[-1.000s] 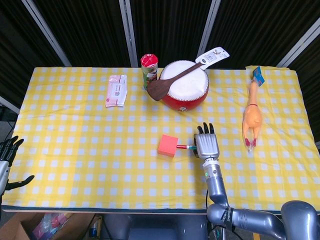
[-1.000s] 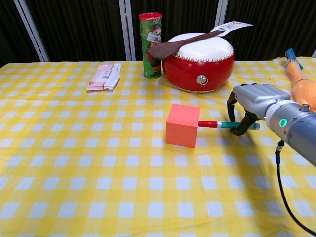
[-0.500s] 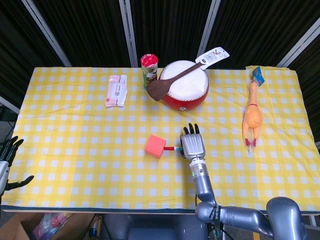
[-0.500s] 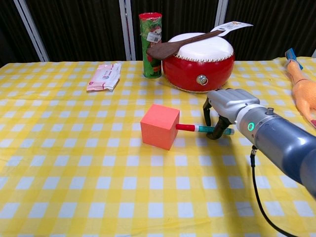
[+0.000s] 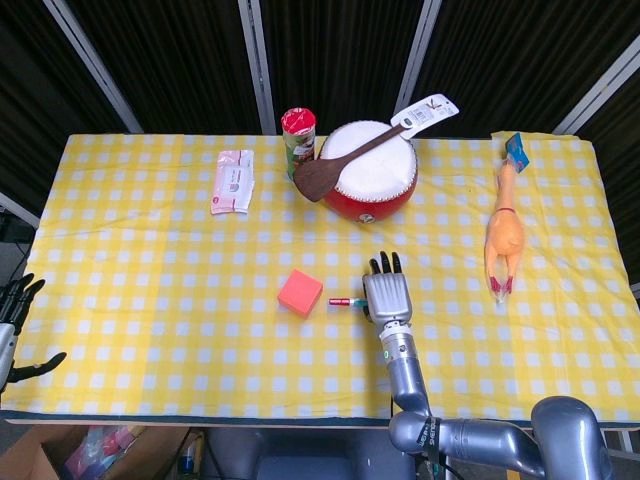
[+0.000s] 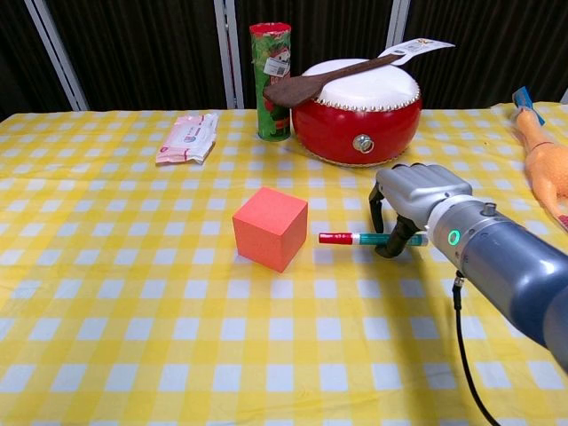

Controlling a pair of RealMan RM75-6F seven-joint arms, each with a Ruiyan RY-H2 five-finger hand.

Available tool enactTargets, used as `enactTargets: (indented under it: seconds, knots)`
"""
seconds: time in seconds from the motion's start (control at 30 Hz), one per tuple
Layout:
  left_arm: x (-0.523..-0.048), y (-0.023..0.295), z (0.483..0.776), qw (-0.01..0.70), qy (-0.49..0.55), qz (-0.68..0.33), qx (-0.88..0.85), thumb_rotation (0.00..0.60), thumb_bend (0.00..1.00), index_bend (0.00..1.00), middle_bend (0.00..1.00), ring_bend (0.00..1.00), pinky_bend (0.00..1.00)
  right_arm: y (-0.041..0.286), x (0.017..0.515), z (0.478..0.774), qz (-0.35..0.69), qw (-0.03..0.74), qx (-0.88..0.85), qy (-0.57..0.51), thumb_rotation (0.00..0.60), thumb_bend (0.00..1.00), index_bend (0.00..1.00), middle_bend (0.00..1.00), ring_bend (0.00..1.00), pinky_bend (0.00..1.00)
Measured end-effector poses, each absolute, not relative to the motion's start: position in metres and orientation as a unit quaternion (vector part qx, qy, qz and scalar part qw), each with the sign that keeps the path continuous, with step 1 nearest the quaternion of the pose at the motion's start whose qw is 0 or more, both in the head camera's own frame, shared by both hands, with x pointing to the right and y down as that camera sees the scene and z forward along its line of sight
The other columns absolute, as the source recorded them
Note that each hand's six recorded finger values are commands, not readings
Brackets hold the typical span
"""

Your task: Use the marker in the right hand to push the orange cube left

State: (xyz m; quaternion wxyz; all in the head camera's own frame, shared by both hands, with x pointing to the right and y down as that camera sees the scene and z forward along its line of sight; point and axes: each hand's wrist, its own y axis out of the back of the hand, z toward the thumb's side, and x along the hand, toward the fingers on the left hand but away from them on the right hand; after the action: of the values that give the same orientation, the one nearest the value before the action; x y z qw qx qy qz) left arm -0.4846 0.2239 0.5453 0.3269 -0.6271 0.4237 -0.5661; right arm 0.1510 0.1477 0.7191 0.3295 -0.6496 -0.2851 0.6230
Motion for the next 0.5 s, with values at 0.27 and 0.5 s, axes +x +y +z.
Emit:
enactTargets:
  seconds: [0.27, 0.5]
  knots:
    - [-0.483, 0.224, 0.545, 0.329, 0.425, -0.564, -0.627, 0.600, 0.00, 0.00, 0.00, 0.00, 0.00, 0.152, 0.156, 0.711, 0.625, 0.330, -0.645, -0.291, 0.600, 0.47, 0.69, 0.21, 0.00, 0.00]
    - [-0.484, 0.223, 0.545, 0.327, 0.426, -0.564, -0.627, 0.600, 0.00, 0.00, 0.00, 0.00, 0.00, 0.155, 0.142, 0.712, 0.618, 0.331, -0.653, -0.287, 0.600, 0.47, 0.69, 0.21, 0.00, 0.00]
